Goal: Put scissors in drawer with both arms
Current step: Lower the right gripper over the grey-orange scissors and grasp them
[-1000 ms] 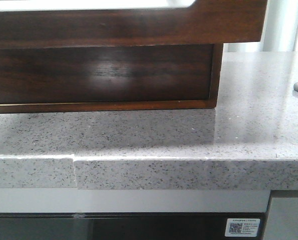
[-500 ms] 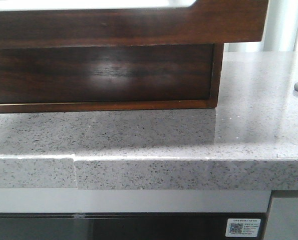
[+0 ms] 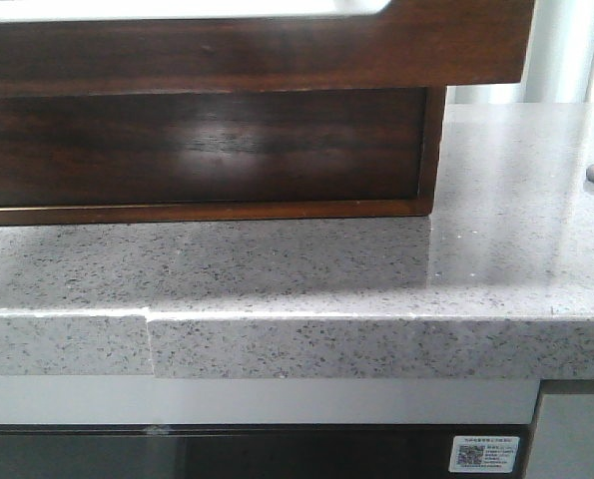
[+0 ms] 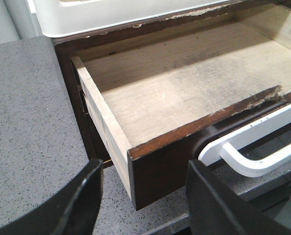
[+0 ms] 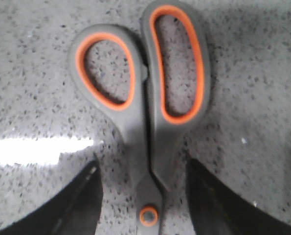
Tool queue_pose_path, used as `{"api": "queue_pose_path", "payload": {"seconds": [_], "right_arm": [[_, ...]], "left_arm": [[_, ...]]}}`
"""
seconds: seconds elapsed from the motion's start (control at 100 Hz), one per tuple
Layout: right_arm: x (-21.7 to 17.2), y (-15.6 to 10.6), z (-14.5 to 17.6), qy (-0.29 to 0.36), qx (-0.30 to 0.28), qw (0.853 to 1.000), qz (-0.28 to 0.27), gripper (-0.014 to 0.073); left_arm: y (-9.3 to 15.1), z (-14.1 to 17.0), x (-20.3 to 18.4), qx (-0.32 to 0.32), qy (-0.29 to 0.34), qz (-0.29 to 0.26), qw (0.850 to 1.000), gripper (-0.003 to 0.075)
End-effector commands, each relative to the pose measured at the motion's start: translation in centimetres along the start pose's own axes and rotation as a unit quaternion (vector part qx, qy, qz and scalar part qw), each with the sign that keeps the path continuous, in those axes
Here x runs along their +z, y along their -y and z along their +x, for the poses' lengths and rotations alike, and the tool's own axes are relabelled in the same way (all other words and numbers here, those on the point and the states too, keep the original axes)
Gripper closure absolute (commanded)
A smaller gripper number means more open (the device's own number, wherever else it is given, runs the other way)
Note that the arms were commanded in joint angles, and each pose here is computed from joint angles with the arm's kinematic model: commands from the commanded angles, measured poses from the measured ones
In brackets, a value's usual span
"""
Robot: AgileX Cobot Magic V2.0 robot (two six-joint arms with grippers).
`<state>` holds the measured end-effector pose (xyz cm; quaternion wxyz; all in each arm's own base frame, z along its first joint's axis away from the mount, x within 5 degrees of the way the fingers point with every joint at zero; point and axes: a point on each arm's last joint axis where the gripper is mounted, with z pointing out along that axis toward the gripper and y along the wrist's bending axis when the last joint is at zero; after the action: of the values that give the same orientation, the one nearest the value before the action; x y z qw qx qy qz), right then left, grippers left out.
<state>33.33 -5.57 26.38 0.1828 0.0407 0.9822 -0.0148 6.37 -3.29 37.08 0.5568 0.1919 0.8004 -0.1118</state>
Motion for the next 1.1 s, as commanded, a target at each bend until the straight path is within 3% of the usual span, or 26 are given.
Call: {"api": "queue_pose_path", "payload": {"seconds": [0.0, 1.09], "right_arm": [[-1.4, 0.3, -1.1, 0.037, -0.007, 0.999, 0.004, 0.0272], [-0.5, 0.0, 0.2, -0.051, -0.014, 0.998, -0.014, 0.0272]], "left_arm": [[-0.1, -1.6, -0.3, -0.008, 0.048, -0.005, 0.999, 0.0353], [-0.1, -1.6, -0.3, -0.008, 0.048, -0.005, 0.999, 0.0353]]}}
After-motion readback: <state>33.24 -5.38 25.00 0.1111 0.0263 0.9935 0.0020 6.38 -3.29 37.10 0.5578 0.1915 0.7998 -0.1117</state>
